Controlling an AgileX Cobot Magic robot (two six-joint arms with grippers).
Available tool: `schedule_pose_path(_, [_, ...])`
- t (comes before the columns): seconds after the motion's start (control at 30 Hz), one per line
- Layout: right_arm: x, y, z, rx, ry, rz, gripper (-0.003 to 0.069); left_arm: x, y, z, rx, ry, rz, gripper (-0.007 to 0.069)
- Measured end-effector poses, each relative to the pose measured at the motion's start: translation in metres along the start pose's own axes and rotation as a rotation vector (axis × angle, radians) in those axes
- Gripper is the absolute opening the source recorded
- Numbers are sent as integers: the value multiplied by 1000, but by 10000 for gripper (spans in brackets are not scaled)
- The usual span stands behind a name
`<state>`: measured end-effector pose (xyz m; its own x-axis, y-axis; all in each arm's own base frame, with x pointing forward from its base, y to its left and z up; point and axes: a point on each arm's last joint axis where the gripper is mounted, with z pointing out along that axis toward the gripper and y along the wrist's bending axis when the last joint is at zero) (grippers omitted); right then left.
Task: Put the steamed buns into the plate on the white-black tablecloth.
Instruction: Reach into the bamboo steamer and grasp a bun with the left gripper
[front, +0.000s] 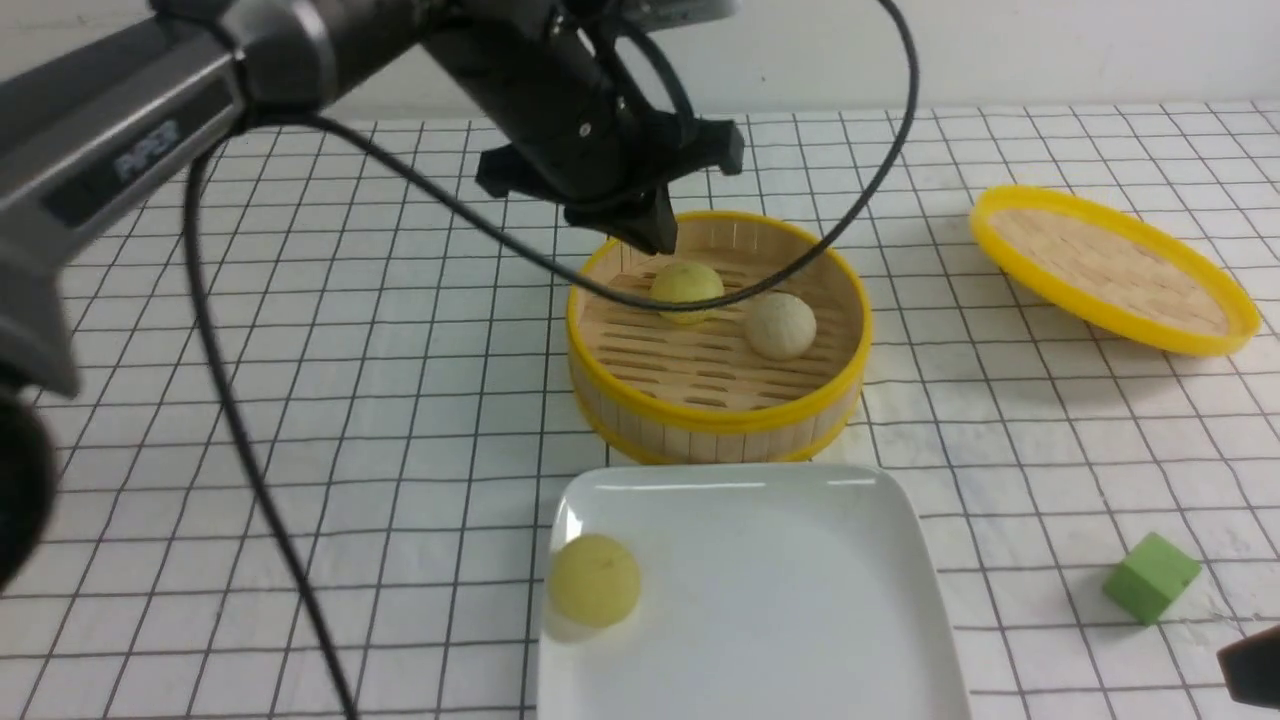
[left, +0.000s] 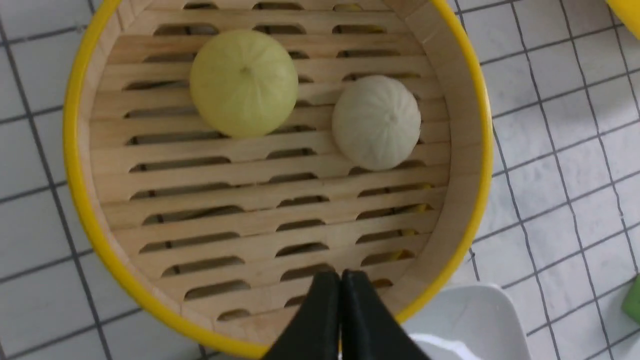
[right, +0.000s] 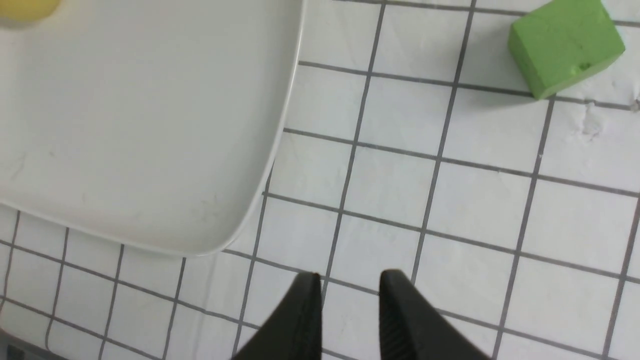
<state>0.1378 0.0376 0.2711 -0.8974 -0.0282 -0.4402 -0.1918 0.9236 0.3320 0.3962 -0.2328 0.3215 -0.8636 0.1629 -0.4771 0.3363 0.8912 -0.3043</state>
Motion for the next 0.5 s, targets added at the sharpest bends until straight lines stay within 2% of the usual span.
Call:
schedule_pose_path(0.1, [0,0,0,0,-1,0,192,-12,0,16,-9,14,-27,6])
schedule_pose_path(0.23, [0,0,0,1,-5,0,199,-29,9,54,-71,-8,-58,64])
schedule_pose_path(0.37, [-1,0,0,1,-9,1,205,-36,23,93,-147,-45,-85,230])
schedule_pose_path(0.4, [-1,0,0,1,-9,1,205,-35,24,95,-147,-43,-87,239])
schedule_pose_path(0.43, [-1,0,0,2,-12,1,207,-35,27,105,-156,-53,-89,304])
schedule_pose_path(0.5, [-2,0,0,3,-17,1,211,-33,32,122,-159,-57,-94,370])
